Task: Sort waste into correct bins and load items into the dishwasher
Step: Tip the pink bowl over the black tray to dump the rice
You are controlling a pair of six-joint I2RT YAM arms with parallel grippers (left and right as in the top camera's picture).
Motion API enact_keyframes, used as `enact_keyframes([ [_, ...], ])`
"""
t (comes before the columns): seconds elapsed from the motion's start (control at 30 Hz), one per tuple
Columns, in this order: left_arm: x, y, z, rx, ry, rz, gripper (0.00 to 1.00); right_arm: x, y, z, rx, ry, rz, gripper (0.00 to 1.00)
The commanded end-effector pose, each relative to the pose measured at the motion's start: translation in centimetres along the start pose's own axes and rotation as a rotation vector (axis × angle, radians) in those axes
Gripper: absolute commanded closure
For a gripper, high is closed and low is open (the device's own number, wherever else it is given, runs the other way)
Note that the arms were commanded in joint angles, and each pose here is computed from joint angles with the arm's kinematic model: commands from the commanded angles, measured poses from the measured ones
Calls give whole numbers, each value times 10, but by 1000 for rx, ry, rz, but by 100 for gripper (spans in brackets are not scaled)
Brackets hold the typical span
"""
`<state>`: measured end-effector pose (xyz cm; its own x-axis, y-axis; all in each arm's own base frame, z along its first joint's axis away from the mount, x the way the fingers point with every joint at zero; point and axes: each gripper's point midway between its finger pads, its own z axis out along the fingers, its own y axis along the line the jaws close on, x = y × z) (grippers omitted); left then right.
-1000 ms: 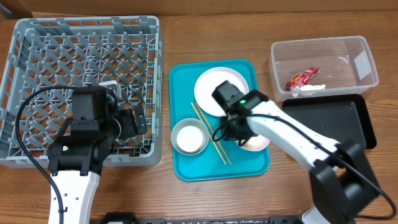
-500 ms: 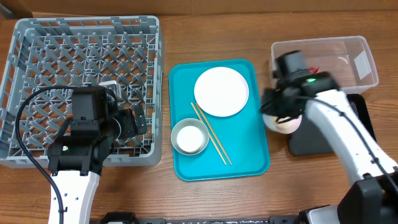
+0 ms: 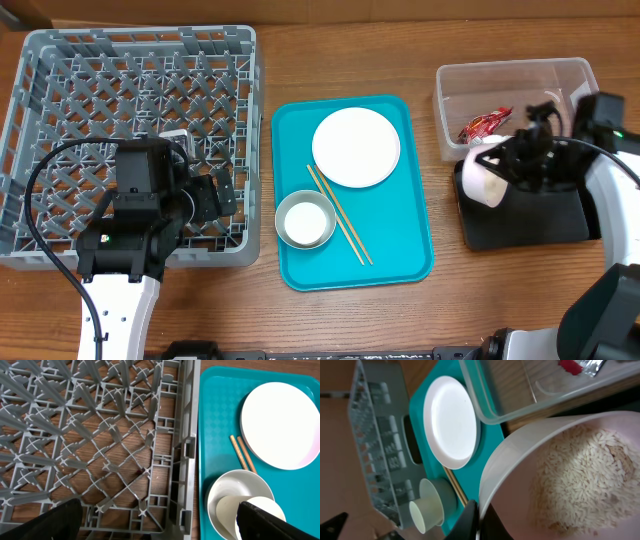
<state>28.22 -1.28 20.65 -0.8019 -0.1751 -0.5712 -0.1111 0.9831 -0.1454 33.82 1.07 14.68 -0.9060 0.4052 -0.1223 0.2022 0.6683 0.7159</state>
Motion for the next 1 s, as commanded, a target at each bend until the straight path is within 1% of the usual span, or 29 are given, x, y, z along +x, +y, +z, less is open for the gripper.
enact_keyframes([
  [0.0,-8,-6,-5,20,-22,-7,0,-1,8,-13,-157,-39,-26,96],
  [0.1,-8,-6,-5,20,-22,-7,0,-4,-4,-19,-200,-79,12,96],
  [0.37,-8,-6,-5,20,-22,-7,0,-6,-19,-44,-473,-213,83,96],
  [0.6,-8,-6,-5,20,-22,-7,0,-10,-6,-83,-728,-314,39,96],
  [0.77,-8,-6,-5,20,-22,-7,0,-16,-17,-95,-723,-350,80,96],
  [0.97,-8,-6,-5,20,-22,-7,0,-21,-38,-116,-701,-442,103,96],
])
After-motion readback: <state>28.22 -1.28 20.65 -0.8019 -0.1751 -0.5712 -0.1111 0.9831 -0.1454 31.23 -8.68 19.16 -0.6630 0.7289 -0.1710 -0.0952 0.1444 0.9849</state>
